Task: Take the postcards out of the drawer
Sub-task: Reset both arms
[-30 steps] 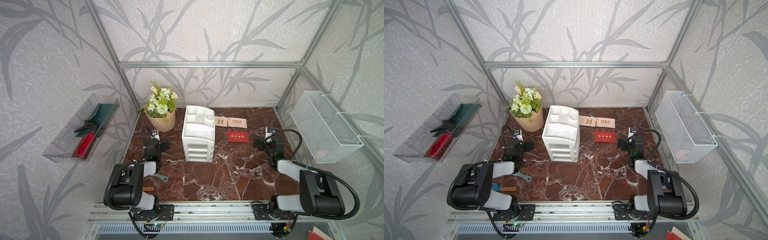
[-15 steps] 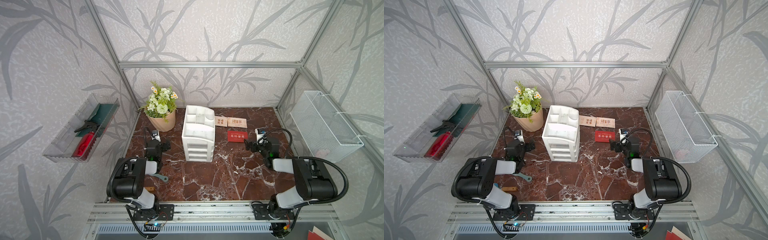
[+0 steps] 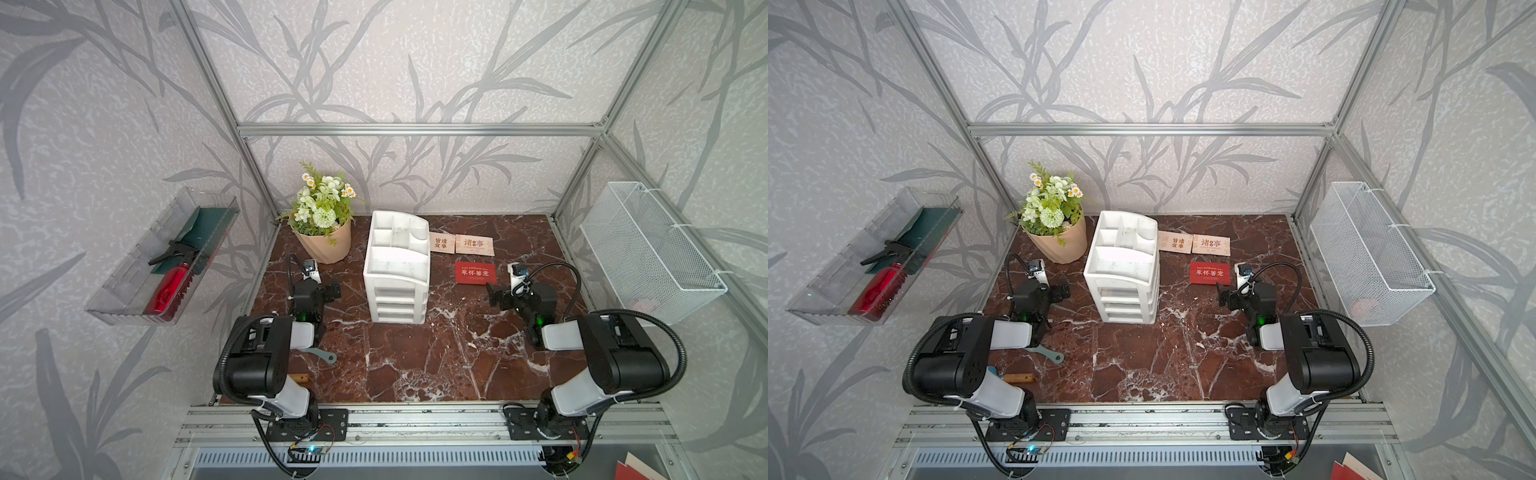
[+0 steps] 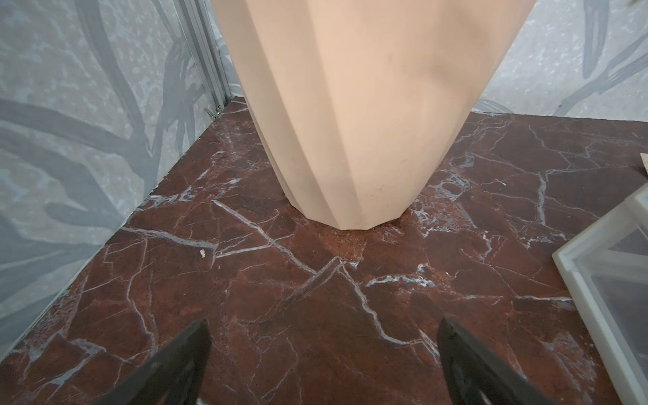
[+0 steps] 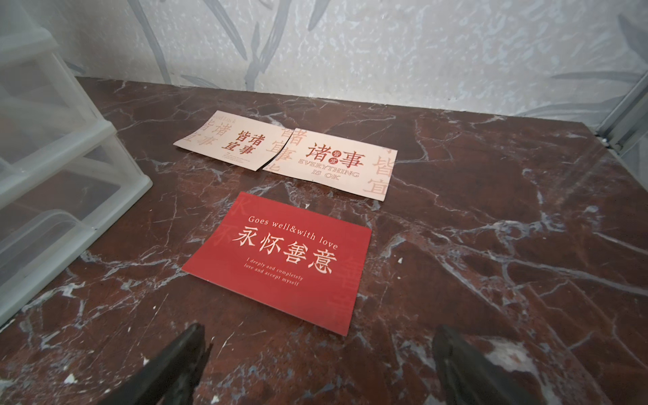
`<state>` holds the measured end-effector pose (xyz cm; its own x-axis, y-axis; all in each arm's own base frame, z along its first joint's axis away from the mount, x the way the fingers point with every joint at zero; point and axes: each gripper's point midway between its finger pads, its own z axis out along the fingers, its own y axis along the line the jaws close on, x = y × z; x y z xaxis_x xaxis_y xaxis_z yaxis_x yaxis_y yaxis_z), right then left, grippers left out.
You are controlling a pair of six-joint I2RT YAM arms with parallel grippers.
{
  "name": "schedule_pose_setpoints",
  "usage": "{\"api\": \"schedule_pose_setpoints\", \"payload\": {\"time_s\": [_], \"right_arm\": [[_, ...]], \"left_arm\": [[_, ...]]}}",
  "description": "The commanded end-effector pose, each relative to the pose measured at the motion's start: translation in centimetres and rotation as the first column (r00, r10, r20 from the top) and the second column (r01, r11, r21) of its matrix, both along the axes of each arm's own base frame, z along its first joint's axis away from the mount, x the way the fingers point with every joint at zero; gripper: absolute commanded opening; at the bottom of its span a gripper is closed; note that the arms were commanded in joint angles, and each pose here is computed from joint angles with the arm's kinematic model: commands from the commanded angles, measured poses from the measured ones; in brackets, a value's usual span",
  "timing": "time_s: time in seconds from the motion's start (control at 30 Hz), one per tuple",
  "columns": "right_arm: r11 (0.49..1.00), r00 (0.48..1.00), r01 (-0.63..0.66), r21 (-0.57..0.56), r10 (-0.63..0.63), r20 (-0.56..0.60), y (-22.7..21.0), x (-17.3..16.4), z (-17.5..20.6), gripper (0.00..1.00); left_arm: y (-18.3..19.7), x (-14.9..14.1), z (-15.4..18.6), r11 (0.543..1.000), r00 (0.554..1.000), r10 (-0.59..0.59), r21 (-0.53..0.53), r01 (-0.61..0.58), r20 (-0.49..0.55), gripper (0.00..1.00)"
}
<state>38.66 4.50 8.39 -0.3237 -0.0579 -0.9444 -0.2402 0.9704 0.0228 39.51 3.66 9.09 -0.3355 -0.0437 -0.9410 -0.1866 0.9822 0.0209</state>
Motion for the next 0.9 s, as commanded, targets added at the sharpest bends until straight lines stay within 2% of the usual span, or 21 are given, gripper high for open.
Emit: {"api": "schedule_pose_setpoints", "payload": {"time_s": [0.0,0.87], "right_arm": [[1.000,0.999,0.030,-0.004,-0.030,0.045,-0.44,0.80,1.15,0.99],[1.000,0.999,0.013,-0.025,-0.013,0.032,0.09,0.98,1.01,0.99]], "left_arm": [[0.34,0.03,0.40,1.000,1.000,0.013,0.006,-0.014,0.022,0.99],[0.28,0.02,0.38,1.000,1.000,0.012,0.005,-0.012,0.022,0.99]]}}
